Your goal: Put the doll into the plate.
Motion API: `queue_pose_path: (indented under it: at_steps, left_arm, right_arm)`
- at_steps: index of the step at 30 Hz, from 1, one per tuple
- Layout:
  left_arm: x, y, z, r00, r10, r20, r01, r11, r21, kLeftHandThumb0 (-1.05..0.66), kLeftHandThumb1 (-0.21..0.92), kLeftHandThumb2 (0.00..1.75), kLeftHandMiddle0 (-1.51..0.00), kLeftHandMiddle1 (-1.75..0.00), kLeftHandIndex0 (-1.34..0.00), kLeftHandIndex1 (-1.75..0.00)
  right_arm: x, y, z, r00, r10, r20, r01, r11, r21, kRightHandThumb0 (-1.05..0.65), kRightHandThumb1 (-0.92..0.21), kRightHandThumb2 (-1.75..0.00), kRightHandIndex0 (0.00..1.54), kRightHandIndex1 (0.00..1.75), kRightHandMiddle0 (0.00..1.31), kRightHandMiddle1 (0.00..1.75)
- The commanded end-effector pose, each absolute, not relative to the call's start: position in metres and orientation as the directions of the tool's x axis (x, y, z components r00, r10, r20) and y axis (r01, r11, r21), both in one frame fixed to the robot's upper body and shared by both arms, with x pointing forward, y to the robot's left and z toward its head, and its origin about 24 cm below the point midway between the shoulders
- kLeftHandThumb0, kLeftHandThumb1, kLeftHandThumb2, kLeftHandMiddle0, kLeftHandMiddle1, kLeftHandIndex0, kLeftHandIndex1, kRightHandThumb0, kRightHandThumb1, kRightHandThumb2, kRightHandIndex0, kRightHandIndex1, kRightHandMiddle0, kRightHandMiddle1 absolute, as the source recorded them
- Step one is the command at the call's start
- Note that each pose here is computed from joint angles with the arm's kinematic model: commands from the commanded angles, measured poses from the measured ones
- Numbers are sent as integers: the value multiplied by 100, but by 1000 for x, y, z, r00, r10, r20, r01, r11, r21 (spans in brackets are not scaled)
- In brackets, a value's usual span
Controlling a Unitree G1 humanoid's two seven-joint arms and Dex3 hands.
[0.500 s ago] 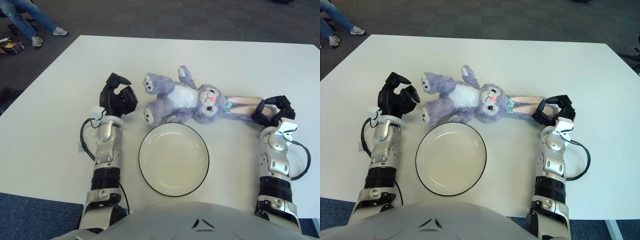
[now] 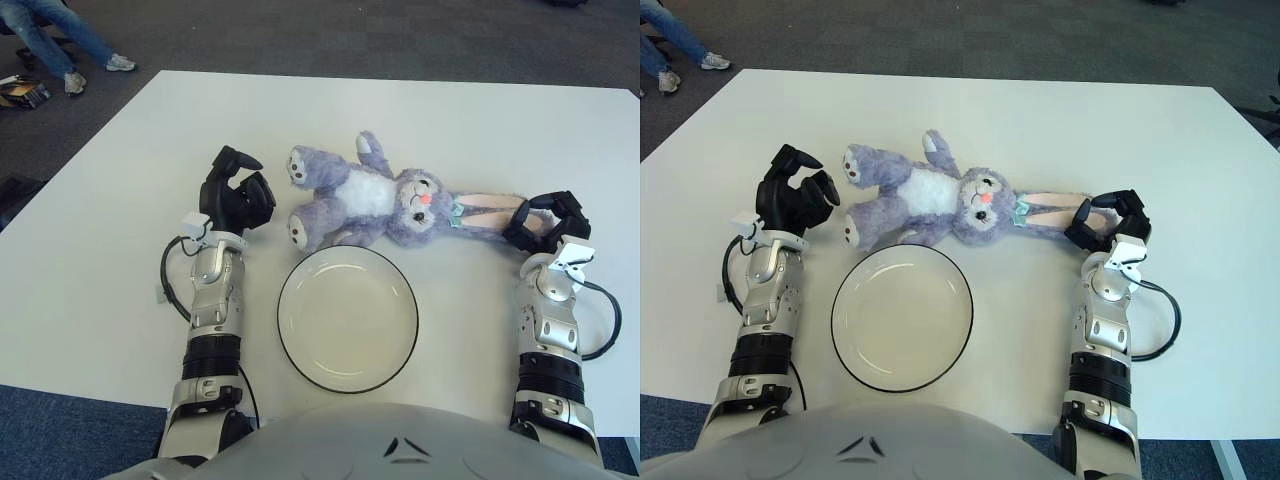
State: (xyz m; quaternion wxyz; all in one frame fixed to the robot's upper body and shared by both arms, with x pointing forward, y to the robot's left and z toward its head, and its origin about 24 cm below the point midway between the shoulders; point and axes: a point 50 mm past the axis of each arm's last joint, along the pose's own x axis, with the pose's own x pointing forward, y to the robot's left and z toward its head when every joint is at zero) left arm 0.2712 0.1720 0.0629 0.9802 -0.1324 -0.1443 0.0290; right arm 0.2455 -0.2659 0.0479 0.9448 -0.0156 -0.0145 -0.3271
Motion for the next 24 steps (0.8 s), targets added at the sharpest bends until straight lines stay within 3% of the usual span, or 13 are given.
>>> queue_pose_path:
  at_steps: [1,10,24]
  left_arm:
    - [256,174,32,979,131,154,-82,954,-290,-46,37,125,-108,-175,-57,-175]
    - [258,174,31,981,129,147,-83,954,-288,-46,37,125,-108,-175,-56,-175]
    - [260,173,30,982,125,141,-81,956,-282,-46,37,125,-108,-175,-56,-175]
  right_arm:
    - [240,-267,38,781,-624,-7,624,781,-27,-48,-34,-129,110,175,60,175]
    - [241,-270,53,787,-613,71,614,789,4,-47,-36,-125,112,175,57,175]
    - [239,-258,77,869,-441,223,478,866,-149,-41,-55,-100,88,175,43,174]
